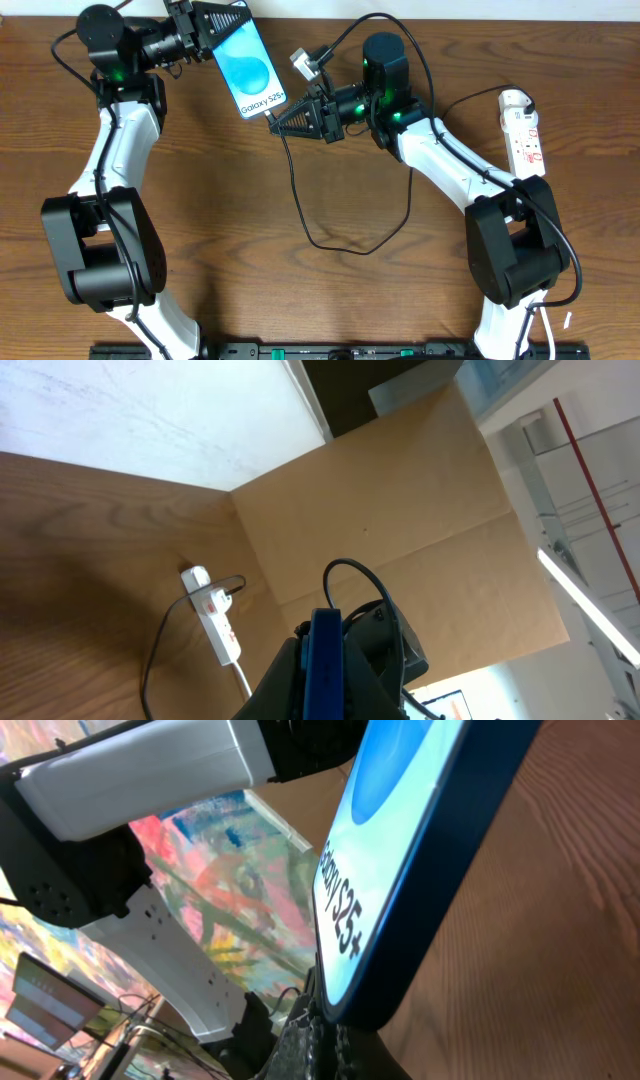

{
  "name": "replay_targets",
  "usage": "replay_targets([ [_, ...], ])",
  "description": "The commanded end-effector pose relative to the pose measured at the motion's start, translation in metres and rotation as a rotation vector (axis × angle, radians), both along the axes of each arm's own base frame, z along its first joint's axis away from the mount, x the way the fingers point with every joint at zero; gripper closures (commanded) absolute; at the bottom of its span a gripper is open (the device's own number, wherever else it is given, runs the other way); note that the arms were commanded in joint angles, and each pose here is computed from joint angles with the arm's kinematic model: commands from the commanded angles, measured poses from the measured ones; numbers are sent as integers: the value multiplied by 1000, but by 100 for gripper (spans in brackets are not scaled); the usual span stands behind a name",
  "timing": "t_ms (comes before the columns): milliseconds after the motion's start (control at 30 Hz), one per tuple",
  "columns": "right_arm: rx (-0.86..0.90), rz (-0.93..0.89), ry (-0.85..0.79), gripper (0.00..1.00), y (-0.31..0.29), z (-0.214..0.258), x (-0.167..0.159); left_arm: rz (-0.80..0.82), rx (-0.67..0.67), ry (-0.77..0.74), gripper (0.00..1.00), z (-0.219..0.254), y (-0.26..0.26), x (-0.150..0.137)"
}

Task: Plug charger to phone and switch on socket
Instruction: 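Align the plug below the phone's bottom port, phone held by left gripper, then push the USB-C plug up into the phone's bottom port with right gripper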

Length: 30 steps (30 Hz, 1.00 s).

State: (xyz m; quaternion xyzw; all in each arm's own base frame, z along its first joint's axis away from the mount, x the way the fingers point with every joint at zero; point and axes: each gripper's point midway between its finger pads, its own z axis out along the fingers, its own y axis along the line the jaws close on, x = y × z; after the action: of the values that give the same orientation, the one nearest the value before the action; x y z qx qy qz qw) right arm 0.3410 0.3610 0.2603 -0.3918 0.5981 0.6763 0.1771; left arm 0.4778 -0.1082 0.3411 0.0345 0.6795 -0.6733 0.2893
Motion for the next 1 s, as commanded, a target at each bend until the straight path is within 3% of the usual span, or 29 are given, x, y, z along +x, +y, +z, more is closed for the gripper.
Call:
replay_targets([
  [0, 2, -26, -3, 99, 1, 7, 5, -37, 20, -74, 92, 19, -10, -11],
  [967, -9, -98, 90, 99, 4, 16, 17, -44, 34, -107, 93, 18, -12, -12],
])
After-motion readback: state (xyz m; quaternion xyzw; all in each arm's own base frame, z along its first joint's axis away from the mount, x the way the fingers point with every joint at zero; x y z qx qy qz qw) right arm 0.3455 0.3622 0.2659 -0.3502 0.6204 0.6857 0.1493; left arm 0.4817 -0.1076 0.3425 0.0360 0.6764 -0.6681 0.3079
